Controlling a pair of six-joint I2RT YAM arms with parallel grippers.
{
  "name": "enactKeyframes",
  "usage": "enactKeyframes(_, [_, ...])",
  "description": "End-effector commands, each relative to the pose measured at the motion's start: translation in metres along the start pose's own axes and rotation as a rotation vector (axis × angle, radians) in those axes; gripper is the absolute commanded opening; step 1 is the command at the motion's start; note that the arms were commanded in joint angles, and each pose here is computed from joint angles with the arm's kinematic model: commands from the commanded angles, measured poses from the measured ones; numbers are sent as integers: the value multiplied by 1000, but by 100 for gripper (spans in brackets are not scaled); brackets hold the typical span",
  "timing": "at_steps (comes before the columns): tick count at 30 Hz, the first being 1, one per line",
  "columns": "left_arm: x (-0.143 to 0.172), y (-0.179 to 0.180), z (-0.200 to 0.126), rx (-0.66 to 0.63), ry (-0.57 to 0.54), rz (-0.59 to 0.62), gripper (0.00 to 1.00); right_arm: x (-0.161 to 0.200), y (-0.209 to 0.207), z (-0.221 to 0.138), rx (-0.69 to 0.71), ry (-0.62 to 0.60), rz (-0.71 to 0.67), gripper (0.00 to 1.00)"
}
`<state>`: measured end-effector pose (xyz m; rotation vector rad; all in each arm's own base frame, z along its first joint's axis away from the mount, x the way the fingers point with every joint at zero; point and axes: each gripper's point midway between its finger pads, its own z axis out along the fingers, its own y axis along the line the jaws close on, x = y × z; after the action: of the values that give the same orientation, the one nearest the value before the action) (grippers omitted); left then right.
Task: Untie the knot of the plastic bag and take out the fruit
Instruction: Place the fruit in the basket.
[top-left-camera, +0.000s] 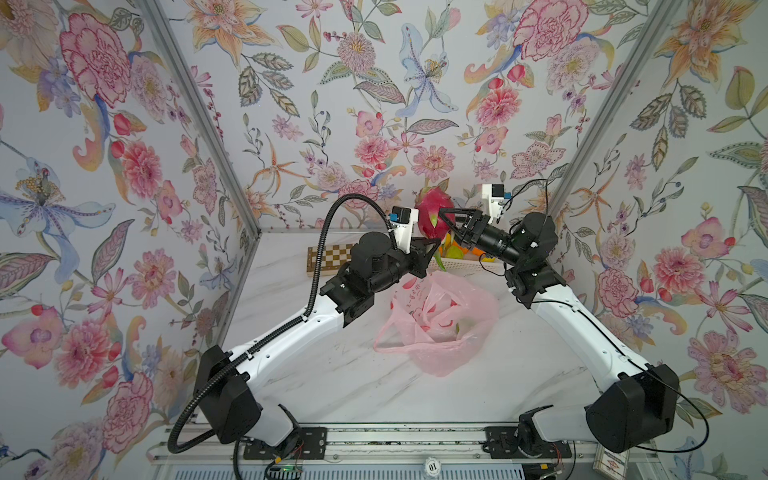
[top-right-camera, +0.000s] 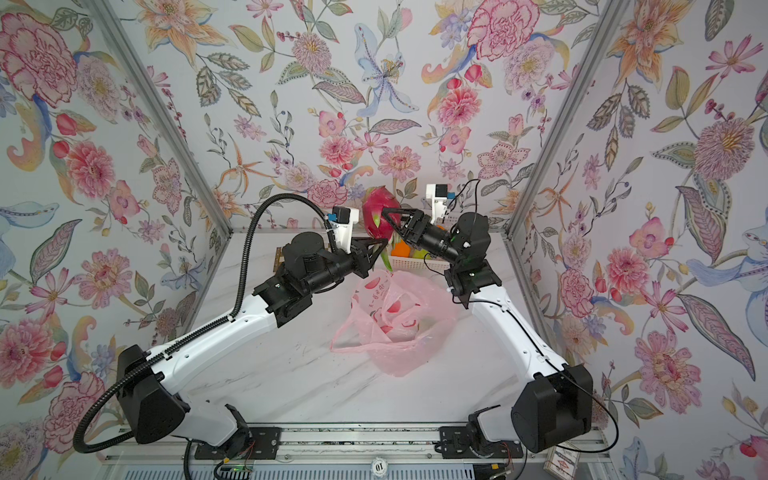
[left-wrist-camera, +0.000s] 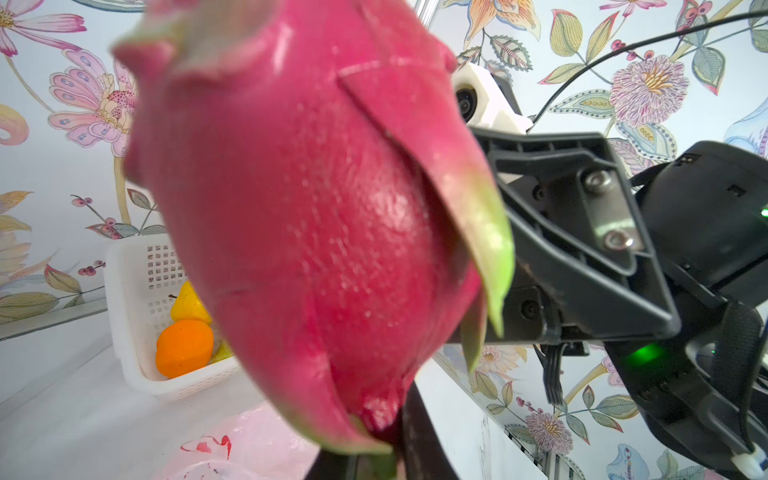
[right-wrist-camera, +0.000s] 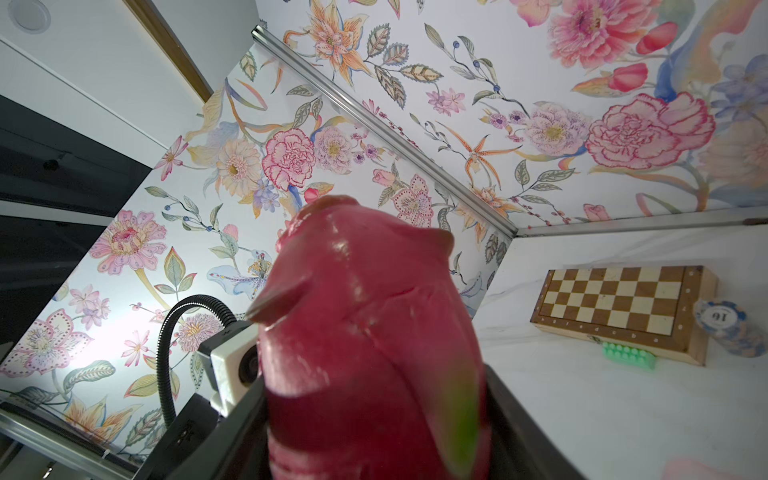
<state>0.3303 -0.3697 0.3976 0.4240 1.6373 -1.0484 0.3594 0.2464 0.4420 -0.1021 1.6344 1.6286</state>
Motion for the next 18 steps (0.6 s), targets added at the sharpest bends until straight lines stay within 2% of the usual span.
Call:
enactKeyframes(1, [-17, -20, 6, 98, -48, -29, 0, 9, 14, -1, -65, 42, 4, 56])
enactKeyframes(4, [-13, -18, 9, 97, -39, -36, 0, -2, 13, -6, -45, -3, 5, 50])
enactKeyframes(5, [-12, -17, 9, 93, -36, -37, 3, -6, 13, -8, -35, -22, 3, 49])
enactKeyframes(6, [-11, -16, 8, 87, -33, -35, 10, -10, 12, -11, -24, -37, 4, 47])
enactKeyframes(8, [-11, -14, 7, 75, -31, -32, 32, -18, 10, -17, -5, -71, 2, 45])
enactKeyframes(10, [-12, -11, 6, 59, -34, -26, 48, -25, 9, -23, 14, -104, -2, 44])
enactKeyframes(13, [-13, -7, 2, 28, -44, -13, 62, -38, 4, -35, 54, -156, -2, 42])
enactKeyframes(18, [-14, 2, -7, -40, -39, 51, 74, -63, -15, -53, 161, -236, -18, 42])
